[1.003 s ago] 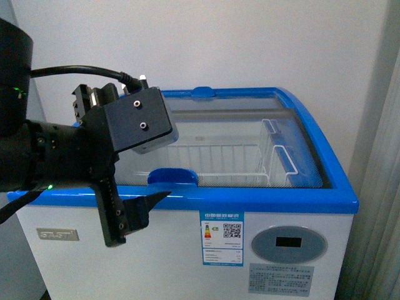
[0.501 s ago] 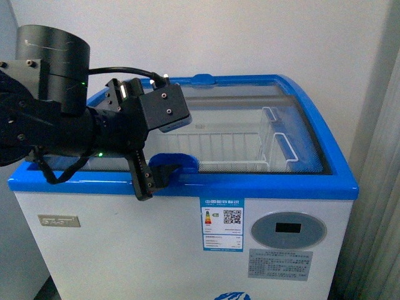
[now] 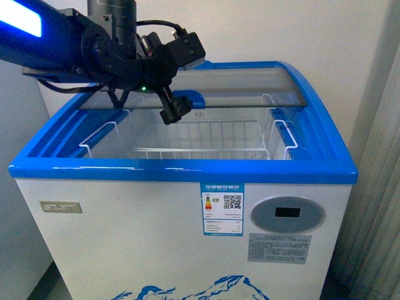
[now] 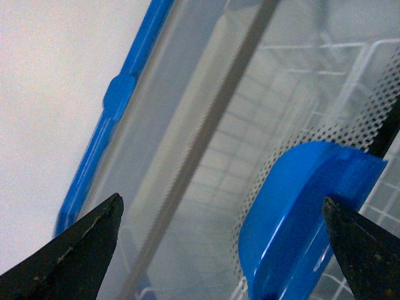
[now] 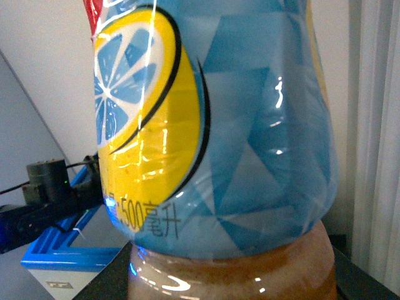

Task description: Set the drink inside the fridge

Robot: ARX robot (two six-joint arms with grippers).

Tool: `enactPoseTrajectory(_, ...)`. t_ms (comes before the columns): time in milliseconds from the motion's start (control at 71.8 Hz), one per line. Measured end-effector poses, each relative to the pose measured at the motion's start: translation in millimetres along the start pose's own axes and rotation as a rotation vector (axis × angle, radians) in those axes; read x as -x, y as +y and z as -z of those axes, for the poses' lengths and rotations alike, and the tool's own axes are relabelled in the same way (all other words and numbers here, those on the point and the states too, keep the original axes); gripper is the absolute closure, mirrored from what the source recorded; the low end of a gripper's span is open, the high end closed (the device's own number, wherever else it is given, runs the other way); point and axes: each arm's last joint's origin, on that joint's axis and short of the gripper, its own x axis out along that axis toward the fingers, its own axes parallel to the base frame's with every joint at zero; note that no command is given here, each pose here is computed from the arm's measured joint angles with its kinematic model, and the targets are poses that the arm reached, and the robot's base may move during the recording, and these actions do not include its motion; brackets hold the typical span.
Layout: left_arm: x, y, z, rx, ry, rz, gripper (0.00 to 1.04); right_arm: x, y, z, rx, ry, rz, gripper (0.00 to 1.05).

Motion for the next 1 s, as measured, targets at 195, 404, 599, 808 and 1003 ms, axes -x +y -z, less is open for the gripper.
enactPoseTrajectory(195, -22.7, 18.9, 15.0, 0.056, 0.115, -0.106, 0.08, 0.0, -0.1, 0.0, 0.000, -0.001, 0.003, 0.61)
enactPoseTrajectory(404, -29.7, 22.5, 15.4, 0.214, 0.167, -0.232, 0.08, 0.0, 0.2, 0.1, 0.001, 0.002, -0.007, 0.62)
enactPoseTrajectory(599, 11.8, 17.9, 8.5, 0.632, 0.214, -0.330, 0.08, 0.0, -0.1, 0.0, 0.000, -0.001, 0.003, 0.62)
enactPoseTrajectory(808, 140.8, -5.5, -23.0, 0.962, 0.163, -0.214, 0.08, 0.0, 0.3, 0.1, 0.000, 0.002, -0.007, 0.62)
enactPoseTrajectory(1003, 268.5, -90.8, -18.2, 1.150, 0.286, -0.098, 0.10, 0.0, -0.1, 0.0, -0.001, -0.001, 0.004, 0.62)
